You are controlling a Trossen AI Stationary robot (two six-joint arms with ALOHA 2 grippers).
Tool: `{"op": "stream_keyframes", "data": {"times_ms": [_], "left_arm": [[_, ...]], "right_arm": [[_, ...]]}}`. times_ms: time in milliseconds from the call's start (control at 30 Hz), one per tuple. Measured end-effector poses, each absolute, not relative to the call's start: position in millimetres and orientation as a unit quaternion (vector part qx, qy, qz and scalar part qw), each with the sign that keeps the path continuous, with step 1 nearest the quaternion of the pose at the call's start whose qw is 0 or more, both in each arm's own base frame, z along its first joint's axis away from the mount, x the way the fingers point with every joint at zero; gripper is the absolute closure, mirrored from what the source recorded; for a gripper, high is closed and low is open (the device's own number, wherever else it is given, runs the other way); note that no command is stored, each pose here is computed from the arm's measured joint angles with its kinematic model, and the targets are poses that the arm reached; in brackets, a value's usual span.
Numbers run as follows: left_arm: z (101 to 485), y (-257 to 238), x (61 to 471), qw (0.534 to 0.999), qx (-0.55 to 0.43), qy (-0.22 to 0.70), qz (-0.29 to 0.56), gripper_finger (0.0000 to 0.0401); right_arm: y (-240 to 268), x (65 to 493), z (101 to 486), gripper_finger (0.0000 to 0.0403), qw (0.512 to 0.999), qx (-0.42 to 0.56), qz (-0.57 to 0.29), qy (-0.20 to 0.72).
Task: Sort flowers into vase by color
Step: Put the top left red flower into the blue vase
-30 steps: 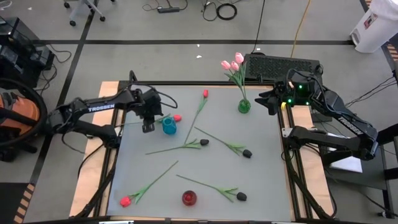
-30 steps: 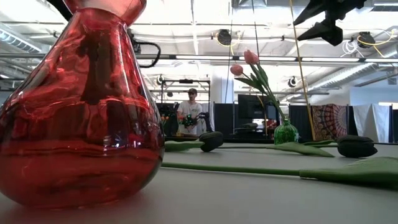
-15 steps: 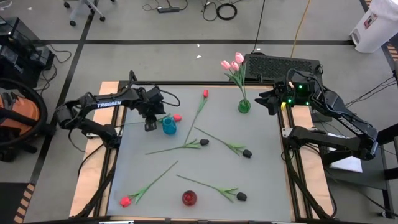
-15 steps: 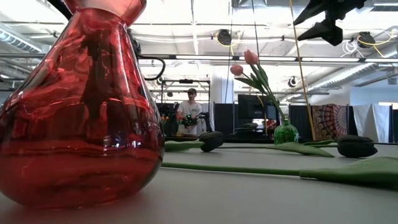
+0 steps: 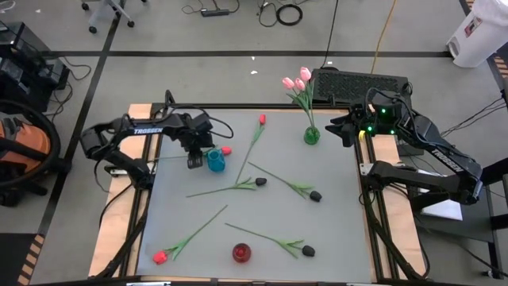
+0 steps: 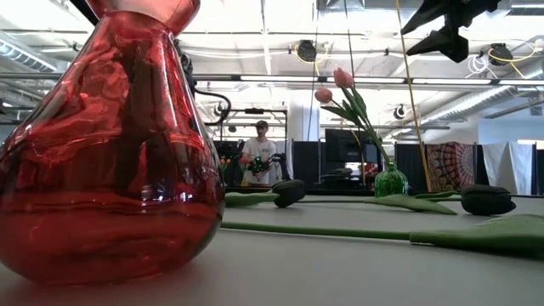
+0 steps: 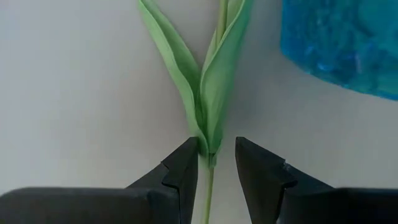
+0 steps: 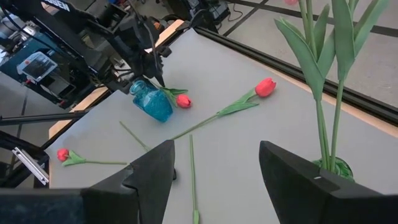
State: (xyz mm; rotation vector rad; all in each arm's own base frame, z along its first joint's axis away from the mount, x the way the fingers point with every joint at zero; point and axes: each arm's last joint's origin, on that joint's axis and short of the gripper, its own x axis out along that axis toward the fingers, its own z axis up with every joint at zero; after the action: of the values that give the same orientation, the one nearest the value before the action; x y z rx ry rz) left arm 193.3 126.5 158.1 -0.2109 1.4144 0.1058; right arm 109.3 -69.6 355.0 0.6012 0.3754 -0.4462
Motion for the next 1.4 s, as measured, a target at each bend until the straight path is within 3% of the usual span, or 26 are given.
{"op": "stream_keyframes", "data": {"times_ms": [533, 867, 1233, 1400], "left_arm": [[149, 130, 197, 0.746, -0.092, 0.657, 0.062, 0.0293], [149, 130, 197, 0.742, -0.105, 0.658, 0.073, 0.0388], [159, 132, 193, 0.735, -0.096, 0.656, 0.142, 0.0389], [180, 137, 192, 0.754, -0.104, 0.620, 0.191, 0.0389]], "right_arm": [[-70, 109, 355, 0.0177, 0.914, 0.292, -0.217, 0.182], [-70, 109, 355, 0.0177, 0.912, 0.289, -0.229, 0.181], [-70, 109, 355, 0.0177, 0.912, 0.289, -0.229, 0.181], [-70, 109, 355, 0.0177, 0.912, 0.289, -0.229, 0.181]]}}
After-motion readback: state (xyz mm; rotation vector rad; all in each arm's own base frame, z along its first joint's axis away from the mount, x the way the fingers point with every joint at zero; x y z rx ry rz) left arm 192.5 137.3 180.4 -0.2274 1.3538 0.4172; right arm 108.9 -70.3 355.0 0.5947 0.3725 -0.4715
